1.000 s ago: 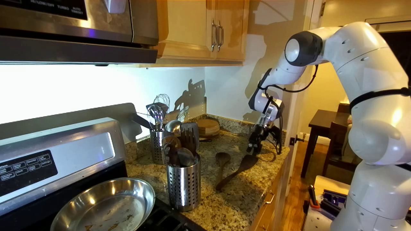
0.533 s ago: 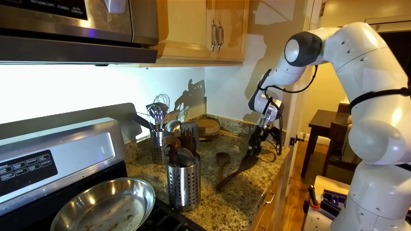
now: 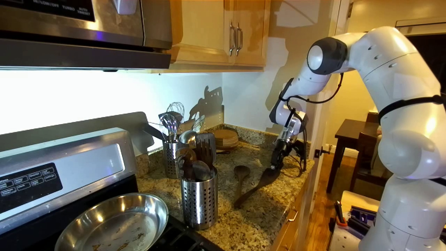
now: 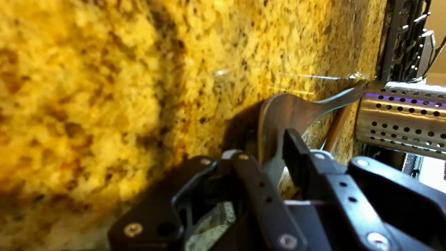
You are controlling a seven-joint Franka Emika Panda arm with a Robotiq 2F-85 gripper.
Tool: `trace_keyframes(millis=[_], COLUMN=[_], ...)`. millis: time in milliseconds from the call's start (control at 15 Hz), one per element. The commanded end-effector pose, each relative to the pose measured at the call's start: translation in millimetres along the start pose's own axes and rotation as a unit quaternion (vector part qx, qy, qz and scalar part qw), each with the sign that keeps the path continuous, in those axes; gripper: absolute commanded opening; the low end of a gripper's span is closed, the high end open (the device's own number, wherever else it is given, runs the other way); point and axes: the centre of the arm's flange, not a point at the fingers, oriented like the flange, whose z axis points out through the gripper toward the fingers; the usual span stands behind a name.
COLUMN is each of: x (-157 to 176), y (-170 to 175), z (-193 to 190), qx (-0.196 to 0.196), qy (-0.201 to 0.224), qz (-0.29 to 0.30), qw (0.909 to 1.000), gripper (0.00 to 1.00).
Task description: Place the wooden spatula in the cutlery holder at the front of the countertop
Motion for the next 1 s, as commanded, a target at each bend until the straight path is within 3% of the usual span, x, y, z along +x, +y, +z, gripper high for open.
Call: trace_keyframes(millis=[0, 600, 933], x=[-3.5, -14.6, -27.2], y=[-2.1, -9.6, -25.4], z=[3.5, 2.3, -19.1], qx=[0.005, 0.045, 0.065], qy=[-0.007, -0.001, 0.013], qz=[0.012, 0.018, 0.013], qw=[0.9999, 0.9988, 0.9977], gripper=[0.07, 0.09, 0.08])
